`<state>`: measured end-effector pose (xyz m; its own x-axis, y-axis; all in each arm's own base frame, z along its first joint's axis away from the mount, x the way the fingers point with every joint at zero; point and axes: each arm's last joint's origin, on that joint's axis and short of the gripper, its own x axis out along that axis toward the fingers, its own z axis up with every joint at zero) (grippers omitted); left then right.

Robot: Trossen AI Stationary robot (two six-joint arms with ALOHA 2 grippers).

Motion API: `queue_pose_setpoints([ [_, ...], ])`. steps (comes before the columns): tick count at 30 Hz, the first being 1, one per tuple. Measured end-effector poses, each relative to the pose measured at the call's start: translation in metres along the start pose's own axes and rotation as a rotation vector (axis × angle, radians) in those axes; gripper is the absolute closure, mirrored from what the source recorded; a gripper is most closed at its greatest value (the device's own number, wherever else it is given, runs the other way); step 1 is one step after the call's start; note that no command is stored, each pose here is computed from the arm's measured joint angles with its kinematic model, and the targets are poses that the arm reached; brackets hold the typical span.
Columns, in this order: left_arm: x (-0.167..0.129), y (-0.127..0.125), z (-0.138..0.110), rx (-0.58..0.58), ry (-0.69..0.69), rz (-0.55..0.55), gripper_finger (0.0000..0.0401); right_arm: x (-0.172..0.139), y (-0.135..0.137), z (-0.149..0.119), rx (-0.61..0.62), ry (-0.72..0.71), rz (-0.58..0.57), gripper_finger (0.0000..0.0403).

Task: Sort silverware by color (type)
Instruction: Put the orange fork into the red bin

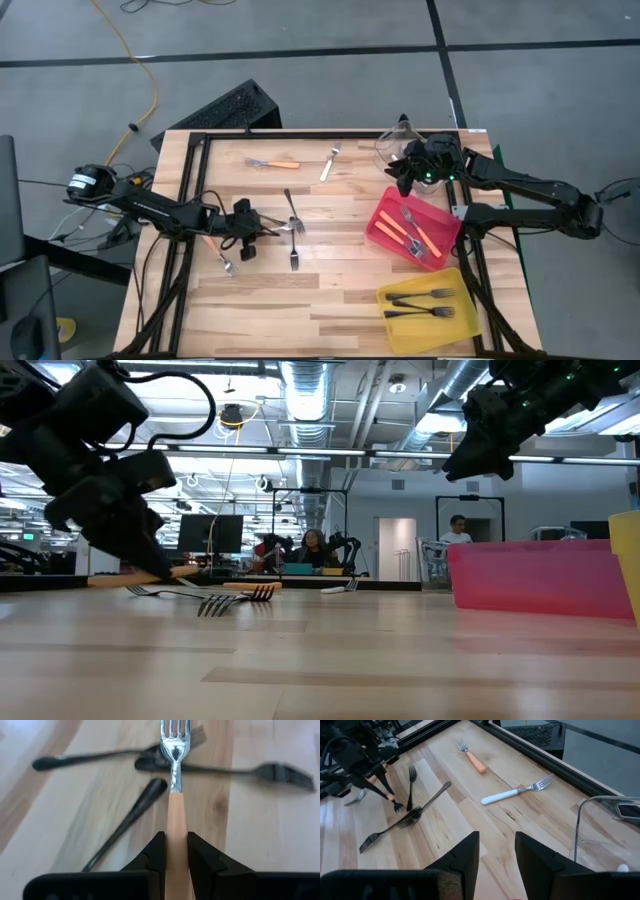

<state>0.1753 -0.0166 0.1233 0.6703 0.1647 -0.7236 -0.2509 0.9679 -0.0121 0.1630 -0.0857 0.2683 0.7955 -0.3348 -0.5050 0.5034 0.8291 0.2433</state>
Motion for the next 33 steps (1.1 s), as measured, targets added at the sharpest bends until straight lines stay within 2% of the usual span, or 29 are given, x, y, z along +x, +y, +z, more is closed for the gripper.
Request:
queue_pose_setpoints([
  [6,0.0,-0.003,0.007,-0.031,-0.067,-0.022,0.0365,0.0,0.001,0.002,0.035,-0.021,0.007,0.0253],
  [11,-0.004,-0.012,0.016,-0.048,-0.196,-0.023,0.0365,0.0,0.004,0.007,0.084,-0.073,0.038,0.0253],
  [14,-0.008,-0.015,0.022,-0.06,-0.297,0.05,0.0365,0.0,0.009,0.01,0.073,-0.105,0.067,0.0253],
  [20,-0.017,-0.017,0.035,-0.108,-0.506,0.281,0.0355,0.004,0.021,0.013,0.052,-0.15,0.111,0.0253],
  [22,-0.02,-0.017,0.04,-0.103,-0.562,0.316,0.0354,0.008,0.026,0.014,0.044,-0.176,0.112,0.0253],
  [27,-0.027,-0.018,0.05,-0.079,-0.65,0.343,0.0363,0.029,0.042,0.016,0.026,-0.234,0.108,0.0253],
  [33,-0.032,-0.014,0.054,-0.073,-0.685,0.515,0.0358,0.069,0.068,0.014,-0.025,-0.362,0.069,0.0253],
])
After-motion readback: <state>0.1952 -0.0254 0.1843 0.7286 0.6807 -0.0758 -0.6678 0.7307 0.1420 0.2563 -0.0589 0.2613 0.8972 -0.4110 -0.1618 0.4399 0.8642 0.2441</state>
